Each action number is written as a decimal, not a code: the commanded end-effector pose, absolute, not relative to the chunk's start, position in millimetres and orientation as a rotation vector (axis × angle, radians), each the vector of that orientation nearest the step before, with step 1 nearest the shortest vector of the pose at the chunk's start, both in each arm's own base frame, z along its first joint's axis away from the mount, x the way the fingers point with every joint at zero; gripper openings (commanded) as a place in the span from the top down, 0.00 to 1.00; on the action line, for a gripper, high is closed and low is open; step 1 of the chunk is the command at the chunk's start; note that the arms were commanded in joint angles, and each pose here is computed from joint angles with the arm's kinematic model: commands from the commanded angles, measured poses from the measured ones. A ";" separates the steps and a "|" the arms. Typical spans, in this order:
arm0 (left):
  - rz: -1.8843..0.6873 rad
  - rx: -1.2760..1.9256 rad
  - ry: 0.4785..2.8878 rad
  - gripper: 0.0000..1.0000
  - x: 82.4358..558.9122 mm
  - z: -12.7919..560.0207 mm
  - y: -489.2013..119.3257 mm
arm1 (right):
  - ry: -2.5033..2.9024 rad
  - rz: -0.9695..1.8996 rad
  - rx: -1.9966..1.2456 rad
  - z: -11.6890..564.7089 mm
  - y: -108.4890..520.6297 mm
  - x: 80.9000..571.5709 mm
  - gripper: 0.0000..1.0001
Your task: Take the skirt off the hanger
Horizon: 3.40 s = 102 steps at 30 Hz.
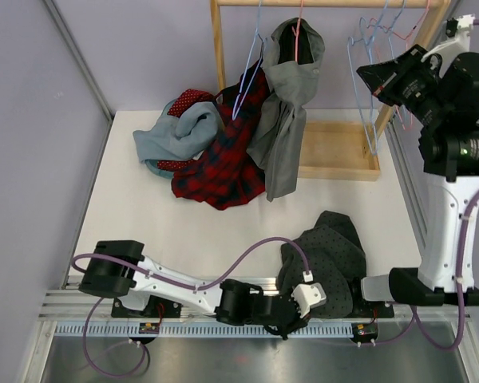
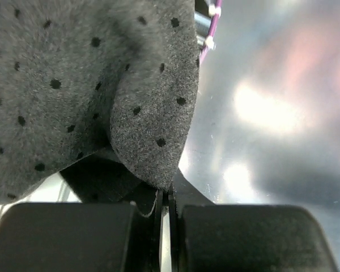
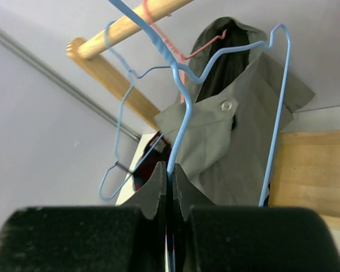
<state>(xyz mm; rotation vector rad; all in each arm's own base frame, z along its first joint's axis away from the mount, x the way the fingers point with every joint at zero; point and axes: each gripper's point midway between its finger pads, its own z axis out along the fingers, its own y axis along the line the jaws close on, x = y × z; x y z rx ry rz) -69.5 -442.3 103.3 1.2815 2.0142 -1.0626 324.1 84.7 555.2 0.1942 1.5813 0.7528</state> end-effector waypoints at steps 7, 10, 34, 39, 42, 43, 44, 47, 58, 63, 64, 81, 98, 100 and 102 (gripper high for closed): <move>-1.100 1.090 1.957 1.00 -50.3 159.9 -430.2 | 1.552 0.694 0.248 552.1 73.7 428.3 1.00; -1.087 1.066 1.966 1.00 -46.5 162.9 -424.2 | 1.537 0.690 0.296 548.2 56.0 460.5 1.00; -0.294 0.482 1.710 1.00 197.1 426.3 -197.6 | 1.725 0.685 0.311 441.6 58.3 426.3 0.01; -0.081 0.315 1.569 1.00 271.8 512.4 -141.6 | 1.735 0.692 0.309 424.5 61.7 388.7 0.01; -0.026 0.150 1.500 1.00 326.3 556.6 -111.8 | 1.753 0.715 0.297 410.8 66.3 373.3 0.00; -0.042 0.104 1.475 1.00 332.9 573.4 -101.1 | 1.757 0.719 0.295 407.2 67.2 370.3 0.01; -0.050 0.091 1.502 1.00 367.4 566.9 -106.2 | 1.767 0.726 0.293 399.4 68.6 364.5 0.00; -0.186 0.050 1.337 1.00 395.1 618.4 -97.2 | 1.796 0.745 0.287 382.7 72.7 352.3 0.01; -0.473 0.046 1.452 1.00 526.3 499.9 -139.1 | 1.757 0.754 0.226 385.3 78.0 322.5 0.00; -0.520 -0.058 1.725 0.01 541.2 386.9 -143.9 | 1.601 0.818 0.082 446.9 92.4 298.2 0.00; -0.497 -0.082 1.752 0.01 539.0 380.5 -139.3 | 1.568 0.823 0.054 465.5 94.3 294.8 0.00; -0.236 -0.091 2.009 0.01 297.6 283.4 -97.0 | 1.581 0.891 -0.051 526.0 132.0 434.5 0.07; -0.139 -0.169 2.126 0.01 227.2 215.8 -65.1 | 1.534 0.705 -0.005 506.3 176.6 527.2 0.24; -0.151 -0.166 2.130 0.01 226.8 214.5 -67.1 | 1.536 0.707 -0.010 502.1 183.2 534.0 0.29; -0.155 -0.168 2.124 0.01 226.0 215.5 -66.7 | 1.541 0.716 -0.010 496.5 191.3 541.2 0.35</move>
